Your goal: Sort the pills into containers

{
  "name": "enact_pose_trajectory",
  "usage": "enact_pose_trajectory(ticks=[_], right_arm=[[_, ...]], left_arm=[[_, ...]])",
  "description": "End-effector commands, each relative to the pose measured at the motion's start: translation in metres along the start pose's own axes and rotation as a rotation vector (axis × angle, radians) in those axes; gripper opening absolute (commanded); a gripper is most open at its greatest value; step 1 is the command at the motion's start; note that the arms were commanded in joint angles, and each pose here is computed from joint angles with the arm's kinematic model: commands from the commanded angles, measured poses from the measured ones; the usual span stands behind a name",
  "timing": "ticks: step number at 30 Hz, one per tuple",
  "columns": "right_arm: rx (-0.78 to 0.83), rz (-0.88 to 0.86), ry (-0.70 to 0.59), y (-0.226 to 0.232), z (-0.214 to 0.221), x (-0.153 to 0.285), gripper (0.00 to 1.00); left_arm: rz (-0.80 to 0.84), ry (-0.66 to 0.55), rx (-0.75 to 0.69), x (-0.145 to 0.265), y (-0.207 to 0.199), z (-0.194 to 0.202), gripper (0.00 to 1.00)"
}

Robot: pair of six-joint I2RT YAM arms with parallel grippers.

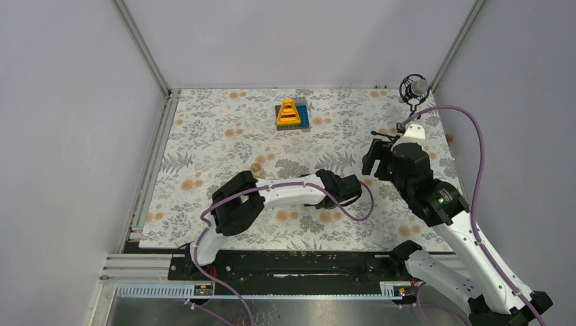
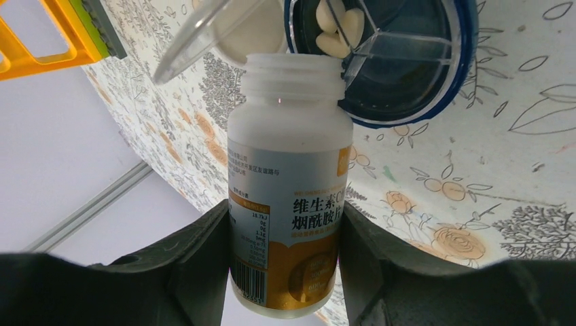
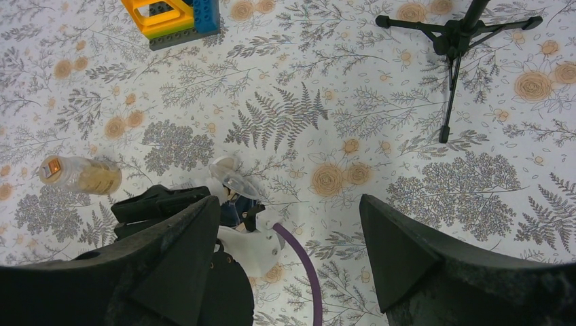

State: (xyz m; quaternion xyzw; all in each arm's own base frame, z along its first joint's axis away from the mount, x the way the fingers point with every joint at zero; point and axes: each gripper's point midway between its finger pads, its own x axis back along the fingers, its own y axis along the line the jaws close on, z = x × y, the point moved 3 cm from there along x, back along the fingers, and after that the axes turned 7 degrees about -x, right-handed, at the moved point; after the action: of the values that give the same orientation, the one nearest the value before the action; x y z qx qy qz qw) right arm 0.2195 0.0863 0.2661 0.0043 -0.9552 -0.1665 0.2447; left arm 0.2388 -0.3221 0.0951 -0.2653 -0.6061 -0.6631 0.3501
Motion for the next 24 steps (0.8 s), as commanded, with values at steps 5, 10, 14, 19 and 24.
enact_pose_trajectory(ticks=[5, 10, 14, 19, 24], right_arm=[[-0.021, 0.013, -0.02, -0.001, -0.004, -0.002, 0.83], [-0.027, 0.009, -0.02, 0.0, -0.005, -0.002, 0.83], [-0.032, 0.002, -0.021, 0.001, -0.006, -0.001, 0.83], [-0.04, -0.002, -0.021, 0.002, -0.008, 0.0, 0.83], [-0.045, -0.007, -0.014, 0.004, -0.009, 0.002, 0.83]], left_arm=[[-0.024, -0.11, 0.124, 0.016, 0.008, 0.001, 0.0], [-0.04, -0.157, 0.192, 0.02, 0.013, 0.005, 0.0], [-0.023, -0.198, 0.232, 0.023, 0.012, 0.009, 0.0], [0.011, -0.267, 0.263, 0.031, 0.011, 0.015, 0.0], [0.063, -0.355, 0.288, 0.041, 0.007, 0.017, 0.0]])
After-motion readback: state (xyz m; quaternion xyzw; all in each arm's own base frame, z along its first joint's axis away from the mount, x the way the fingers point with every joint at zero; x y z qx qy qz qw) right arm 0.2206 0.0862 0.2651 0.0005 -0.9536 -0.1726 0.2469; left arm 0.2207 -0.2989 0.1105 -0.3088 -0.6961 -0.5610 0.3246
